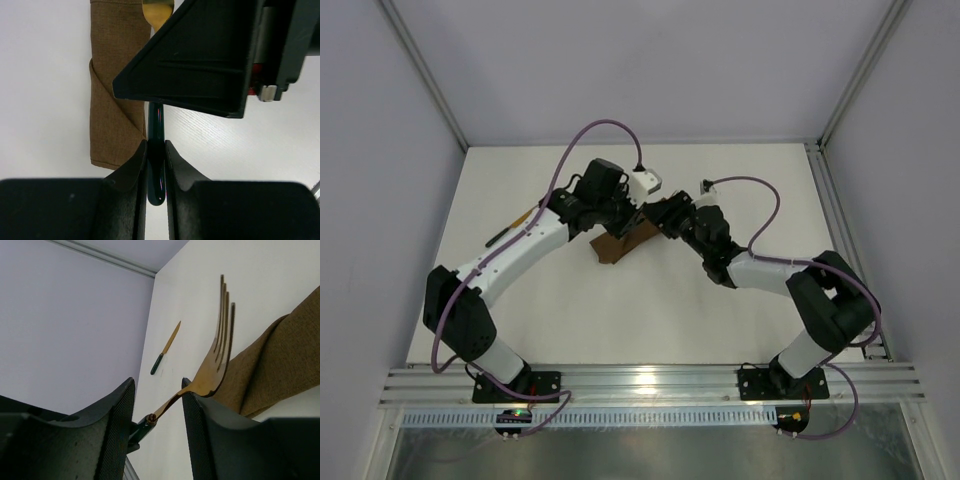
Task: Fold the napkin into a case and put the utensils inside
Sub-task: Pass from the left arm to the right, then stuff the fork into the folded napkin.
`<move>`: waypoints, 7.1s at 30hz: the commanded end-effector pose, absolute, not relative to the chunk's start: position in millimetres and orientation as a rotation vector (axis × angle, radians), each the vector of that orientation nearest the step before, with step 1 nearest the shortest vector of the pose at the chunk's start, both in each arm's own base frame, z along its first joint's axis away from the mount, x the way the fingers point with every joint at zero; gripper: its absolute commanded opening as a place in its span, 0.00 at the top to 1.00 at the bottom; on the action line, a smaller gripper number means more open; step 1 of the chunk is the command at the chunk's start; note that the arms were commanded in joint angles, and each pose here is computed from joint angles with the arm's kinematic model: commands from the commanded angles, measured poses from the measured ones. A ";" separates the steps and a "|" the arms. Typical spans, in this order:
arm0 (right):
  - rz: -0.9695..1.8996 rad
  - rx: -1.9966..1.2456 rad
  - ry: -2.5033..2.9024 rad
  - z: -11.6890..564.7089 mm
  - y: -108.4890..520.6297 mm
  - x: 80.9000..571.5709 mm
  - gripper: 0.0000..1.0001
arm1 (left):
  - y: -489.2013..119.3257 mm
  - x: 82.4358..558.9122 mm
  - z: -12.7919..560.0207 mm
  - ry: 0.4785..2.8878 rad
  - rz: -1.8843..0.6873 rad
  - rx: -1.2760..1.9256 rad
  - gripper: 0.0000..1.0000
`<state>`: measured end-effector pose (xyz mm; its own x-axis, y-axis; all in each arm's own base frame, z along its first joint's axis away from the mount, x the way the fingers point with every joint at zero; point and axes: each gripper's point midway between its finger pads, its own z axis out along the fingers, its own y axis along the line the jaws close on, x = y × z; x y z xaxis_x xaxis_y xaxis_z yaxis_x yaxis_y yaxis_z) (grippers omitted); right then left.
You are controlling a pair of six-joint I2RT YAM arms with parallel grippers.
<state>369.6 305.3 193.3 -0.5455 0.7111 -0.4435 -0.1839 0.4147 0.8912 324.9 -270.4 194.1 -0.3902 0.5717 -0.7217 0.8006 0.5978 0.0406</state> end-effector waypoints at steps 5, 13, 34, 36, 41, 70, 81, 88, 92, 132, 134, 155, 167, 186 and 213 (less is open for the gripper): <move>1.403 0.481 1.718 208.9 320.4 376.0 0.73 | -275.7 329.0 200.0 2.062 -0.401 1.088 1.00; 1.342 0.460 1.704 206.2 314.3 381.5 0.97 | -269.0 335.4 186.7 2.095 -0.333 1.093 0.91; 1.075 0.638 1.678 114.8 274.5 460.5 0.97 | -182.3 386.6 71.0 2.406 0.007 0.894 0.64; 1.083 0.629 1.680 115.4 278.2 463.6 0.97 | -182.3 383.5 61.3 2.433 0.000 0.895 0.63; 1.066 0.653 1.686 106.8 277.5 468.1 0.97 | -186.1 379.0 47.6 2.452 -0.039 0.899 0.64; 1.092 0.706 1.821 65.3 302.5 460.3 0.62 | -190.3 381.5 46.1 2.440 -0.058 0.909 0.63; 0.910 0.638 2.020 74.4 291.2 441.7 0.32 | -190.6 384.6 52.9 2.426 -0.051 0.905 0.62; 0.907 0.614 2.148 71.6 287.0 419.6 0.31 | -188.8 386.1 59.3 2.413 -0.035 0.910 0.62; 0.947 0.461 2.205 88.8 294.4 404.9 0.31 | -189.0 386.0 60.7 2.407 -0.038 0.909 0.62; 0.361 -2.142 1.302 80.3 276.0 445.3 0.53 | -180.5 345.7 54.7 2.523 -0.271 0.766 0.55; 0.343 -2.148 1.316 76.3 276.5 447.3 0.53 | -180.4 344.1 48.8 2.538 -0.274 0.769 0.56; 0.340 -2.172 1.395 57.2 278.8 450.3 0.70 | -178.9 335.7 38.1 2.557 -0.251 0.810 0.58; 0.267 -2.220 1.369 57.1 279.5 454.2 0.84 | -178.9 337.6 38.3 2.553 -0.245 0.816 0.58; 0.108 -2.345 1.025 71.9 315.2 464.6 0.88 | -176.2 343.6 35.7 2.533 -0.208 0.819 0.53; 0.199 -2.369 0.949 51.4 345.6 440.2 0.88 | -176.4 346.2 41.3 2.507 -0.255 0.761 0.53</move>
<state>452.9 322.1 46.2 0.7186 -0.6315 -0.2912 -0.6869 -0.5794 -0.4386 342.0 -170.8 35.7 -0.7336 0.4806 -0.4805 0.5590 0.8288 -0.0245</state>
